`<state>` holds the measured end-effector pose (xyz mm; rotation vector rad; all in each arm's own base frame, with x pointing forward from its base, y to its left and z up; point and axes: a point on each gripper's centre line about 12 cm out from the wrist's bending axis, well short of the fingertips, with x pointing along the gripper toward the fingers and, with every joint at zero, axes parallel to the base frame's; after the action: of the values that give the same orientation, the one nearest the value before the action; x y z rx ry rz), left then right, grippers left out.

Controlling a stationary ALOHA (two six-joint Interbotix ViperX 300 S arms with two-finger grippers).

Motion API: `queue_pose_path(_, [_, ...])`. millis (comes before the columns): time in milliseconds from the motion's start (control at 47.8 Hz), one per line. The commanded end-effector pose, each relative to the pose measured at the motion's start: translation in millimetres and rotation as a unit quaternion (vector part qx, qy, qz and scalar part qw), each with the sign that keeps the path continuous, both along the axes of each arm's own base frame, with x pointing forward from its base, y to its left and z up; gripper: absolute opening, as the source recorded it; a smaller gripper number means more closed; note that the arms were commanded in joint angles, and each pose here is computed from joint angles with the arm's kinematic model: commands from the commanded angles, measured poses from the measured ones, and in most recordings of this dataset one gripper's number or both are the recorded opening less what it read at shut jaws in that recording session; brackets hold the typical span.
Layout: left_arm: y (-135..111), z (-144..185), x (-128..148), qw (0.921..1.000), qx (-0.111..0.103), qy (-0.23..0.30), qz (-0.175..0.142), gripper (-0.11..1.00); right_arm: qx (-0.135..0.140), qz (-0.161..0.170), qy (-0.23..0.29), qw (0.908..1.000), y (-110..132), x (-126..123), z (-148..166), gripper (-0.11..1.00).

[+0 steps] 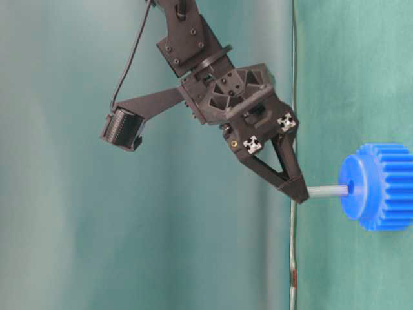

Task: Insert the shaft placed at a random location into the center hole of the medium gear at another random location.
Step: 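Align the held shaft over the gear hole and lower it in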

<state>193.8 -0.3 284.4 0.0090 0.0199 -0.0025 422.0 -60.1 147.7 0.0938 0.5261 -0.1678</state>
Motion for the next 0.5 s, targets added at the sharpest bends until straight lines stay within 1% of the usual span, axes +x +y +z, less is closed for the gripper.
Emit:
queue_pose_path(0, [0.2,11.3,2.1,0.9999,0.001,-0.015,0.0,0.0,0.002,-0.003,-0.027,0.9996,0.0,3.3,19.3,0.13])
queue_pose_path(230, [0.5,11.3,2.1,0.9999,0.001,-0.015,0.001,0.0,-0.004,-0.001,-0.048,0.9988,0.8,-1.0,41.2,0.13])
queue_pose_path(481, [0.2,11.3,2.1,0.9999,0.001,-0.015,0.0,0.0,-0.003,0.001,-0.044,0.999,2.4,-2.2,42.6,0.13])
